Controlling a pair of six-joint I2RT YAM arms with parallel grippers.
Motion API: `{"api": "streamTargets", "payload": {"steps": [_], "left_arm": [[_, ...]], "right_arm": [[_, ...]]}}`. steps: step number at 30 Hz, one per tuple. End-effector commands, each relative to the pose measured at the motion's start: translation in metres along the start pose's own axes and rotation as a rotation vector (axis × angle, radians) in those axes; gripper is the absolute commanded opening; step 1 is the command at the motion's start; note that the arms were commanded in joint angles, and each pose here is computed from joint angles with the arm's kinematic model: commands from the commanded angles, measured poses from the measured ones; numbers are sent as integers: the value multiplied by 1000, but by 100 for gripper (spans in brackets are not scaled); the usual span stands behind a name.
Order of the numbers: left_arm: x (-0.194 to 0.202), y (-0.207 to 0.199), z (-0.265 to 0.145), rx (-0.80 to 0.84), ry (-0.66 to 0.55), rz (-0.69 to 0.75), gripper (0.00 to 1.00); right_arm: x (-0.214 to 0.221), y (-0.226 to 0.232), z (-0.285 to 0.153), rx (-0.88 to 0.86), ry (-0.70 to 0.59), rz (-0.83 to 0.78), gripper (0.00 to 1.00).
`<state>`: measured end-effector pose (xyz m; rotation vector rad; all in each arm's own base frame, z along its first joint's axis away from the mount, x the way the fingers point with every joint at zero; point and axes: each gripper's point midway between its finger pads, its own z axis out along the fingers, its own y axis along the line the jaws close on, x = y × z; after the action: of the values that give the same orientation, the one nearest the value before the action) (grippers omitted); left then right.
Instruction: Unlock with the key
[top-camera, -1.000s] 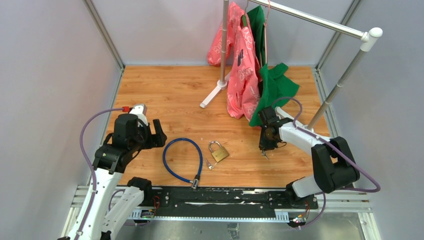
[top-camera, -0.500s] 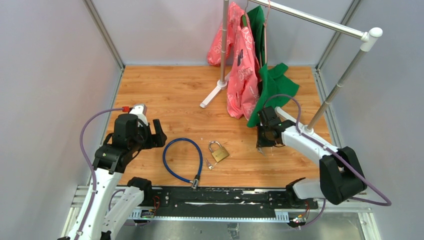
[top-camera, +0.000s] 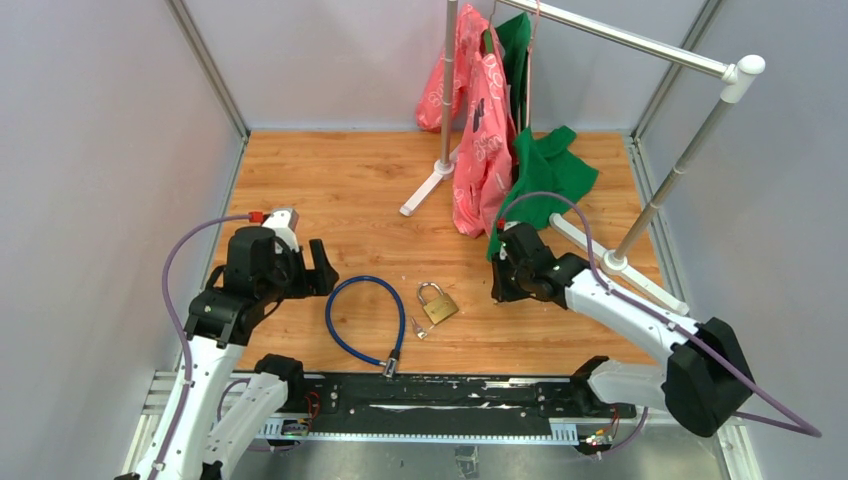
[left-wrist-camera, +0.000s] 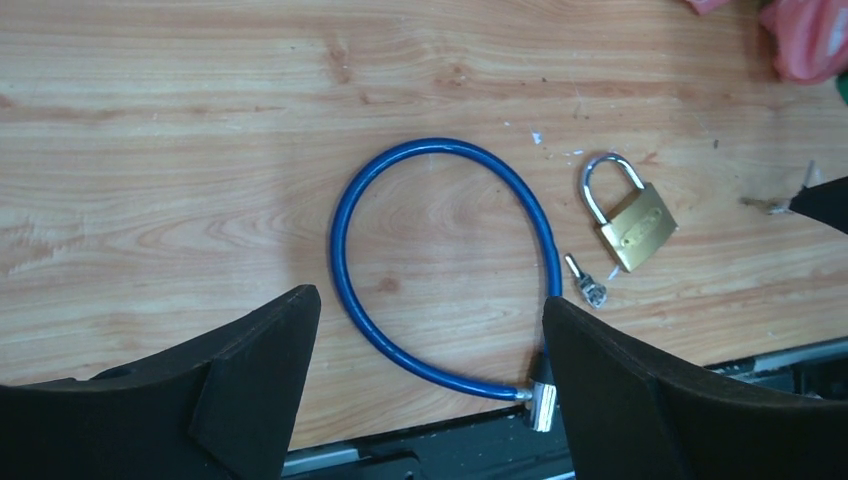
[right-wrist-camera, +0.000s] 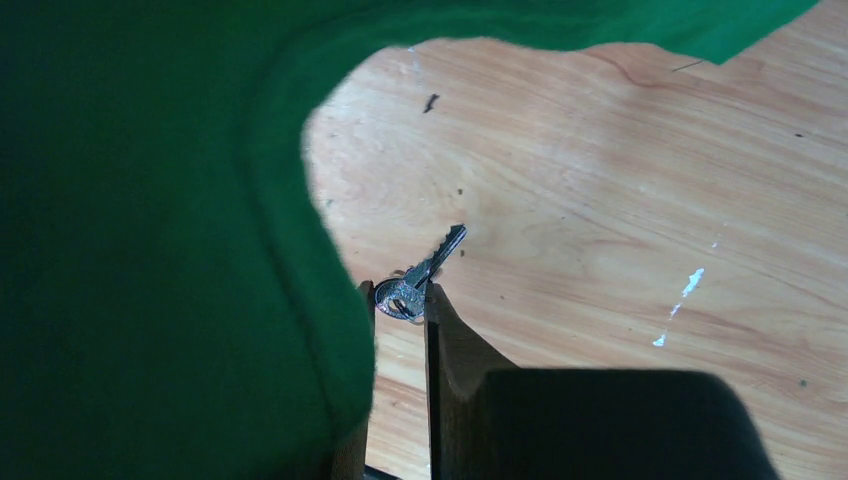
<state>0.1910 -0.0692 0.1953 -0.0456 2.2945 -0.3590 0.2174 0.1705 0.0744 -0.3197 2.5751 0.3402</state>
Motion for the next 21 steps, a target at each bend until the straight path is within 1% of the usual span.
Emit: {"api": "streamTargets", "payload": {"steps": [1, 7, 16, 21], "left_arm": [[-9, -29, -12, 146, -2, 23, 87], [-4, -56, -19, 294, 55, 1, 86], [-4, -86, -34, 450, 112, -49, 84], [-5, -93, -37, 477, 132, -73, 83]], "right_arm": [[5, 14, -13, -48, -27, -61, 12], [6, 39, -26, -124, -79, -119, 12], [-20, 82, -54, -210, -188, -261, 12], [-36, 111, -68, -274, -242, -364, 12]]}}
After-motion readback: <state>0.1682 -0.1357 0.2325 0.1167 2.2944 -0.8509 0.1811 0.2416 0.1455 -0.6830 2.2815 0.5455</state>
